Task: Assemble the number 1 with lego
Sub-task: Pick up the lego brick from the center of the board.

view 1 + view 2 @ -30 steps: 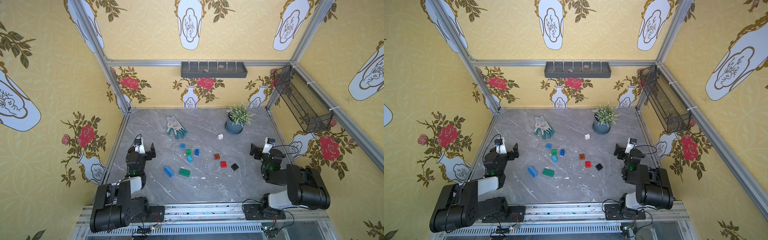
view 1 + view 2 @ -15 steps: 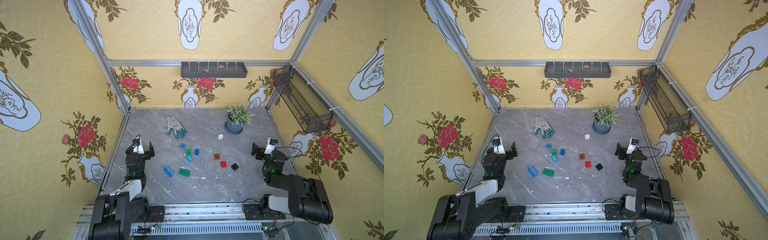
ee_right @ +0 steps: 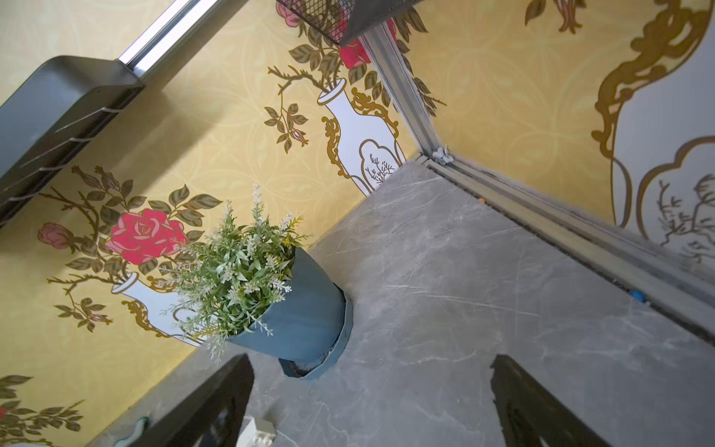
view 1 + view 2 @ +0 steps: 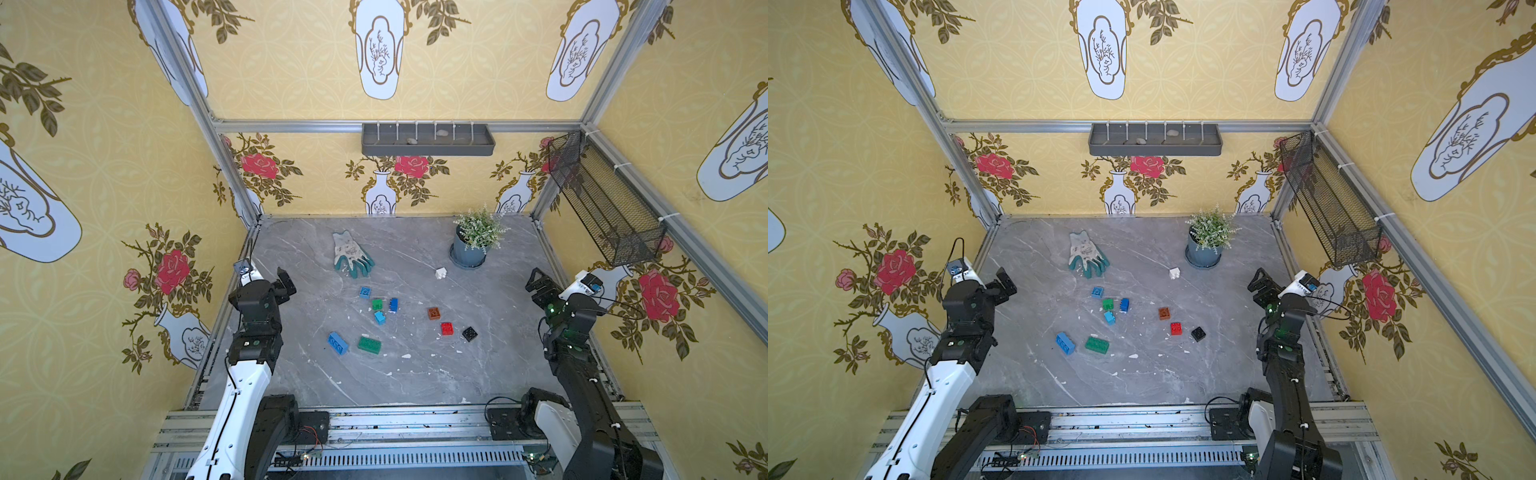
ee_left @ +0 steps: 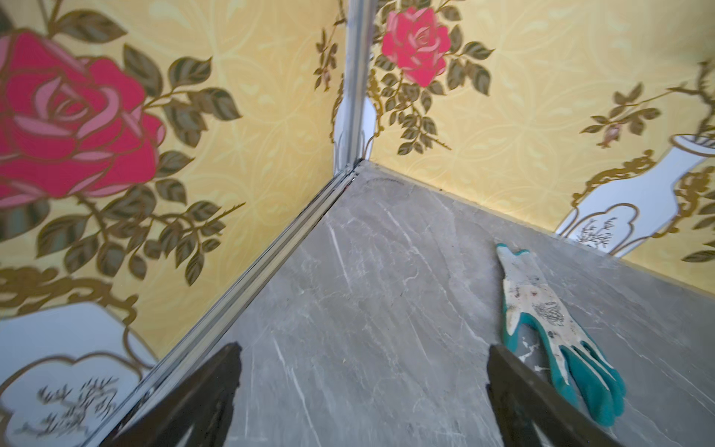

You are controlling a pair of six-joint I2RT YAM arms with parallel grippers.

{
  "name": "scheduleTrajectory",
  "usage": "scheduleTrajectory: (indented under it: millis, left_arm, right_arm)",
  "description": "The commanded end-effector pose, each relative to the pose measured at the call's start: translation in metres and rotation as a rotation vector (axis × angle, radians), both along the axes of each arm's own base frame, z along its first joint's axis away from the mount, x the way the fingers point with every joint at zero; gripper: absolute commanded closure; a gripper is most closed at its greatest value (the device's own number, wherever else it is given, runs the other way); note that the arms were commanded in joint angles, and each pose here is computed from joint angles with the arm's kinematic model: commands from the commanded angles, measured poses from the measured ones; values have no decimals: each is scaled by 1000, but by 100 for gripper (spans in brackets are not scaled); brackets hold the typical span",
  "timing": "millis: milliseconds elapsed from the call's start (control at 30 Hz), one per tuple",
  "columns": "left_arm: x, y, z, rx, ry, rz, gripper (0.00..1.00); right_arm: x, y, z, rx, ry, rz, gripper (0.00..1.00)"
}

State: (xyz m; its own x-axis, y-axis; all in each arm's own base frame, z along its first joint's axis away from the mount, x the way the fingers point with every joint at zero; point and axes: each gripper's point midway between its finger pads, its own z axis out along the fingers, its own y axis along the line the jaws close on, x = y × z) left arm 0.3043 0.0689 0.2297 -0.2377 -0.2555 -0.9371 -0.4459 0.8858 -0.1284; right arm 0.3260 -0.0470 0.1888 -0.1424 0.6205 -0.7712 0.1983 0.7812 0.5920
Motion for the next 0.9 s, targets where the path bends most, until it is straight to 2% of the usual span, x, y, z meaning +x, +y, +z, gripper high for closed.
scheduleTrajectory:
  millis: [0,167,300,400,633,867]
  left_arm:
    - [-20,1,-24,-90,132,51,0]
    - [-25,-38,-20,-316,132,-100,0]
    - [-36,-64,-31,-520,249,-132,1]
    - [-50,-83,-47,-613,378,-126,1]
    - [-98,-118,-85,-637,685,-52,1]
    - [-117,-144,-106,-539,827,3,3]
  right_arm:
    - [-1,8,-12,142,92,20,2]
    - [6,25,-7,179,198,118,2]
    - [7,44,-6,125,283,209,2]
    - [7,57,-8,99,333,255,2]
    - [10,70,-11,66,387,296,2]
    - [12,72,-21,49,412,288,2]
